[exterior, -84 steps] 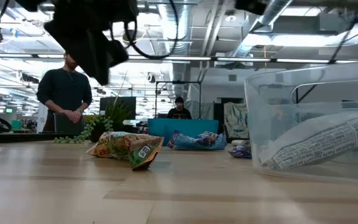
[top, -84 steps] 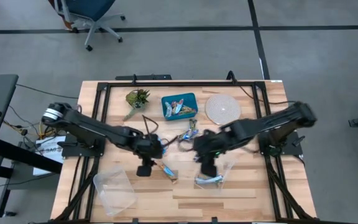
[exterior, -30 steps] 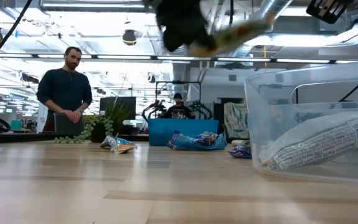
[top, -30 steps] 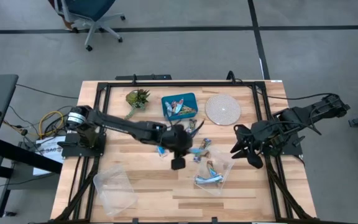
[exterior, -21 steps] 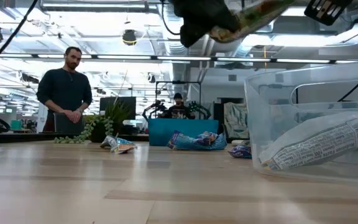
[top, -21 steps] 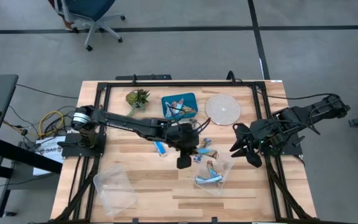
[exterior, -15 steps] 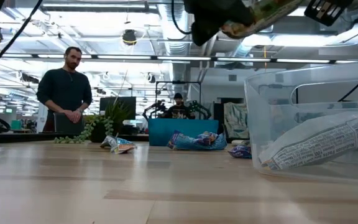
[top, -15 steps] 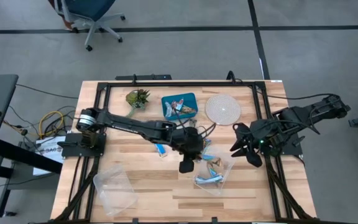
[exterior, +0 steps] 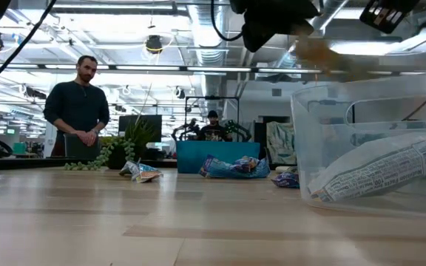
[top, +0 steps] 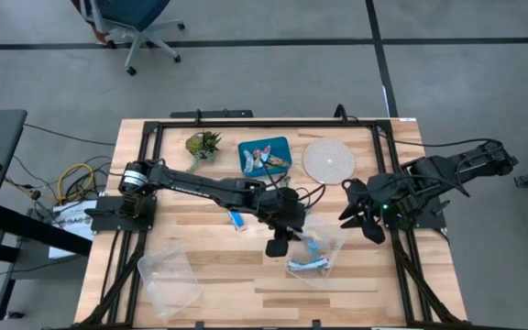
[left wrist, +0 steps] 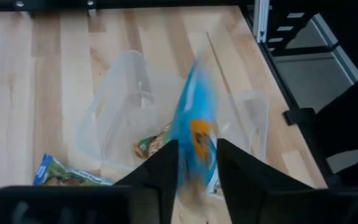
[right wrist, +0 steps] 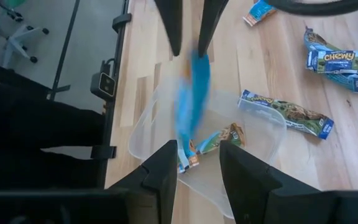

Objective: Pick and place Granola Bars by type
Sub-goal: Put the yellow granola bar into the right transparent bin

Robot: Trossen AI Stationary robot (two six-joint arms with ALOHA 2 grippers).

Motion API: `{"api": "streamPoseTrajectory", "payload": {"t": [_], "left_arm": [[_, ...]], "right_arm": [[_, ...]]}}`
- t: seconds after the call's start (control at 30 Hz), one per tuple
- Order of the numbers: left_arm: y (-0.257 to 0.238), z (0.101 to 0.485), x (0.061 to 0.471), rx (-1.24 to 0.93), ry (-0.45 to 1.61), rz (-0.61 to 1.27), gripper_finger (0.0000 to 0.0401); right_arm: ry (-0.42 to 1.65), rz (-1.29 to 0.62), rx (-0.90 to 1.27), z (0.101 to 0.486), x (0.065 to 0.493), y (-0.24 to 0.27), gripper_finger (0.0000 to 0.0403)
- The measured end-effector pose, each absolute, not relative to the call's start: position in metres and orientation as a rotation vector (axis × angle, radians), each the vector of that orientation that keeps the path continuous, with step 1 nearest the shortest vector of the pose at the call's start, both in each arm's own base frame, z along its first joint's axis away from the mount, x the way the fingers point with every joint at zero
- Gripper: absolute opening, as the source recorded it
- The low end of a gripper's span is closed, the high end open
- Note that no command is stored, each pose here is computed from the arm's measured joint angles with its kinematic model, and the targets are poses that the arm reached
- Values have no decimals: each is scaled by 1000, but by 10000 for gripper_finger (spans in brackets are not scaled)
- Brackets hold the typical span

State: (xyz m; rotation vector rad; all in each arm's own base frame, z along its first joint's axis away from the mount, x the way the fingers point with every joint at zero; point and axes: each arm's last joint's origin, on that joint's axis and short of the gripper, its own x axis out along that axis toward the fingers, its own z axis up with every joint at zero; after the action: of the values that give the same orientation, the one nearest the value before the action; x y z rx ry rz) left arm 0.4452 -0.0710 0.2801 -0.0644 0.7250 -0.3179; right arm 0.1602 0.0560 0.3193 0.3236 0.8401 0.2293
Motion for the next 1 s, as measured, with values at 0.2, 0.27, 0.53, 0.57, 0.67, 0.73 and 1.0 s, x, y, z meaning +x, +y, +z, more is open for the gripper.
{"api": "streamPoseTrajectory", "payload": {"t": [0.2,0.27,0.53,0.57,0.67,0.73,1.0], "left_arm": [[-72,281,446,-62,714,-314,157],[-72,281,446,-71,716,-310,165],[-54,295,428,-178,774,-179,154],[-51,298,423,-186,783,-156,151],[-44,301,404,-218,805,-58,141],[-40,301,388,-273,811,21,137],[-21,273,328,-749,862,337,150]], "right_arm": [[840,229,324,319,160,56,111],[840,230,324,319,160,56,111],[838,239,303,319,160,56,111],[838,240,301,319,160,56,111],[837,238,300,319,160,56,111],[835,231,297,319,161,56,111],[830,208,291,319,162,55,111]]}}
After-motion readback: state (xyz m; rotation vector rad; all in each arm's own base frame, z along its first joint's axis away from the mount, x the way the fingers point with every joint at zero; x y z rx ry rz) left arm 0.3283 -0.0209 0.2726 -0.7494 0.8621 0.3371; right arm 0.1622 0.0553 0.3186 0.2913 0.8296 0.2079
